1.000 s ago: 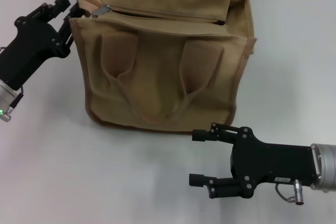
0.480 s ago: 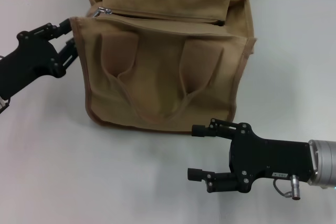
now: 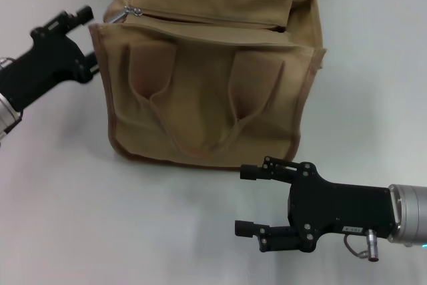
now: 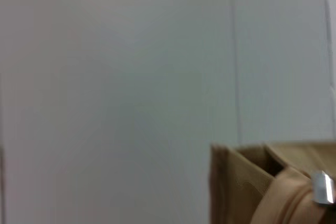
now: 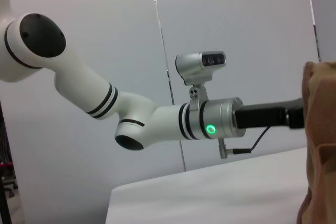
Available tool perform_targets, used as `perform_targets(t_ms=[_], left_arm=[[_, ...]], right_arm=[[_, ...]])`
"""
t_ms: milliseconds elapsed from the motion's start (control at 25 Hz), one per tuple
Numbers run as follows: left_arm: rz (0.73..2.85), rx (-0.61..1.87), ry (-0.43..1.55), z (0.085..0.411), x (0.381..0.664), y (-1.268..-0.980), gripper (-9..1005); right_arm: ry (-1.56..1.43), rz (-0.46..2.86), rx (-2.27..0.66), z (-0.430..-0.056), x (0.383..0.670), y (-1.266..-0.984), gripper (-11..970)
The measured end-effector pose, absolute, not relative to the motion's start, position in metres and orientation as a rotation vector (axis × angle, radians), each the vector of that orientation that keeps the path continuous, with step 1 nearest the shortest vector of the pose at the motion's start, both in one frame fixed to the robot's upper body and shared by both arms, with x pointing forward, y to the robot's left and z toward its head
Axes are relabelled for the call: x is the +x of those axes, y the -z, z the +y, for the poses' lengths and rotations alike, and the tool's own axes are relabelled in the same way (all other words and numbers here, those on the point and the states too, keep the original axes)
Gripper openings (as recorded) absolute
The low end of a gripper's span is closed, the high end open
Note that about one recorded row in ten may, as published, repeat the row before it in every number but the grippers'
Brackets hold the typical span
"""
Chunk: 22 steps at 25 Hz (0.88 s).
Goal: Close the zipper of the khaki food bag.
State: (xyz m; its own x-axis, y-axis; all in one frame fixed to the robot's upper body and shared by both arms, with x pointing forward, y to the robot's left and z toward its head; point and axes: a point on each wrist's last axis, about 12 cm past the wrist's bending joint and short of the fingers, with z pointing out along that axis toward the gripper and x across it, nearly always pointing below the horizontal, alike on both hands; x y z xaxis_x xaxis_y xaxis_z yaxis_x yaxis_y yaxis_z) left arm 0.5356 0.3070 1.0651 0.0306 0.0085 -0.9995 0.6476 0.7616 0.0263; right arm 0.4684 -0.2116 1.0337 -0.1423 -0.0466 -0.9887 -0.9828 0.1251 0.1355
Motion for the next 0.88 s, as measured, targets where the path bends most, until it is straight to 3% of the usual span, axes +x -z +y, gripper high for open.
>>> perform_targets(t_ms=[120, 520, 880], left_arm=[[1.432, 0.484, 0.534, 0.309, 0.535, -1.068, 737], [1.383, 0.450, 0.579, 0.308, 0.524, -1.068, 738], [1.384, 0.595, 0.545, 0.298, 0.517, -1.060, 737]], right_arm=[[-1.195, 1.407, -1.086, -0.211, 0.467, -1.033, 826], [-1.197, 1.408, -1.085, -0.211, 0.466, -1.033, 826], [-1.200, 1.408, -1.088, -0.210, 0.466, -1.032, 827]])
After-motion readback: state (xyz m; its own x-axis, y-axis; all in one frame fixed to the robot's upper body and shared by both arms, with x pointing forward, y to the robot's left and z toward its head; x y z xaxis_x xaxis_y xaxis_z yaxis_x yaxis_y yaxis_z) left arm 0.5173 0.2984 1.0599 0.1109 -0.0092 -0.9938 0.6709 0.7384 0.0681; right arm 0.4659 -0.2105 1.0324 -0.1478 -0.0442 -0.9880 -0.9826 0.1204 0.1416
